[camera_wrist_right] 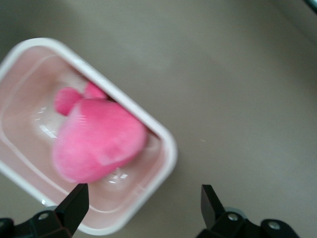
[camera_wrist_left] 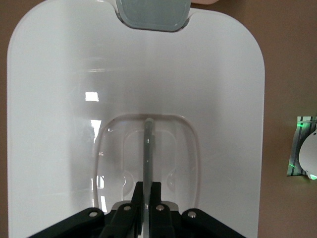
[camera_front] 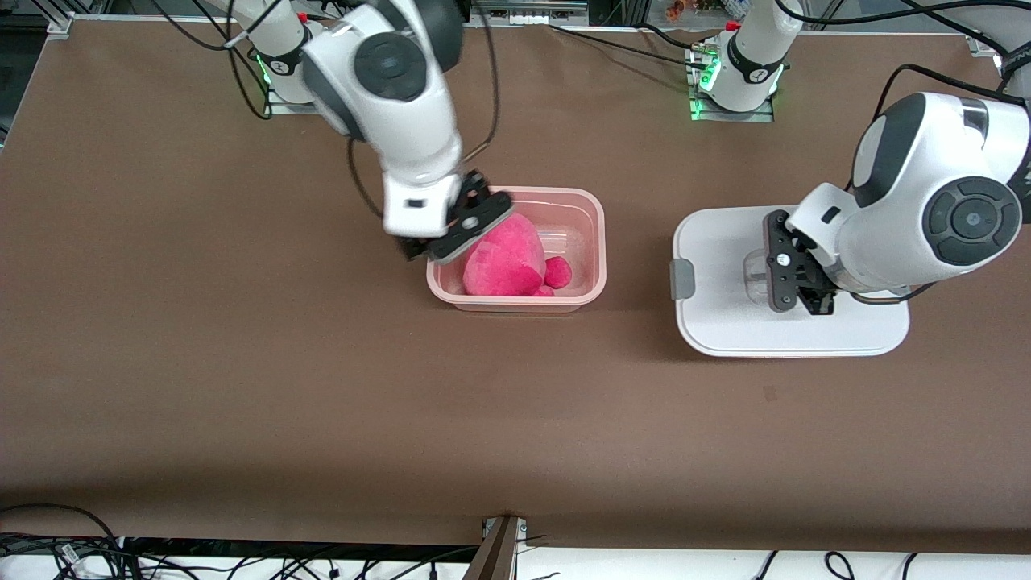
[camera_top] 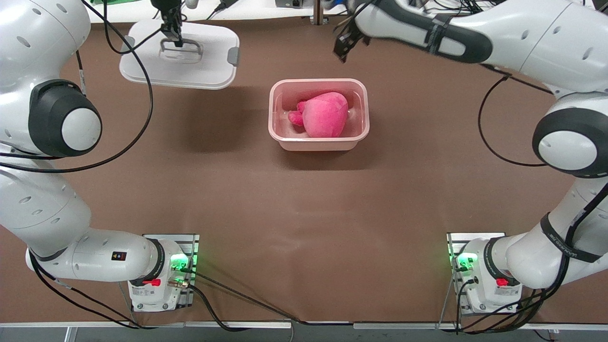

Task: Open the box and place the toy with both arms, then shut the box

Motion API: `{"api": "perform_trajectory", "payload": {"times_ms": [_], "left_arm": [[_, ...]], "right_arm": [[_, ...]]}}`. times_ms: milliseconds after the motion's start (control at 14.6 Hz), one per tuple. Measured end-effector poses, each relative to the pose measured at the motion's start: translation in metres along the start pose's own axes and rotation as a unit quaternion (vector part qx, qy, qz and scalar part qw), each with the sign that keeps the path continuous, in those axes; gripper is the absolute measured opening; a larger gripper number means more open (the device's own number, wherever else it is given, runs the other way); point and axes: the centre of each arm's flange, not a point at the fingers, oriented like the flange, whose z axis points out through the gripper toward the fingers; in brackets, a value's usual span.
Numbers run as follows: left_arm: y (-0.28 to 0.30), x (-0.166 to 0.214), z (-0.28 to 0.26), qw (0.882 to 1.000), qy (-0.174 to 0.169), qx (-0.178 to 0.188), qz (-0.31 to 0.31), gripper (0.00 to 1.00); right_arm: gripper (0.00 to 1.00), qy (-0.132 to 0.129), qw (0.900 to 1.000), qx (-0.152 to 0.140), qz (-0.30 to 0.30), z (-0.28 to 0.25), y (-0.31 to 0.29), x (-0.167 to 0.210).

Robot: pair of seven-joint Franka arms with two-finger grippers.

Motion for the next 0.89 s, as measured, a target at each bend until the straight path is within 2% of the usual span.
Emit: {"api": "perform_trajectory", "payload": {"times_ms": [137, 412, 686, 892], "left_arm": [[0.008, 0.045, 0.005, 1.0, 0.01, -0.002, 0.025, 0.07], [0.025, 0.158, 0.031, 0.998, 0.019, 0.011, 0.062, 0.07], [0.037, 0.242, 0.067, 0.997, 0.033, 0.032, 0.063, 0.07], [0.057, 0.299, 0.081, 0.995, 0.082, 0.031, 0.048, 0.07]], "right_arm": [[1.0, -0.008, 0.999, -0.005, 0.045, 0.001, 0.061, -0.007], [1.0, -0.043, 0.992, -0.011, 0.122, 0.009, 0.164, -0.034], [1.0, -0.038, 0.981, 0.016, 0.187, -0.001, 0.235, -0.063], [1.0, -0.041, 0.977, 0.014, 0.21, -0.017, 0.257, -0.08]]}}
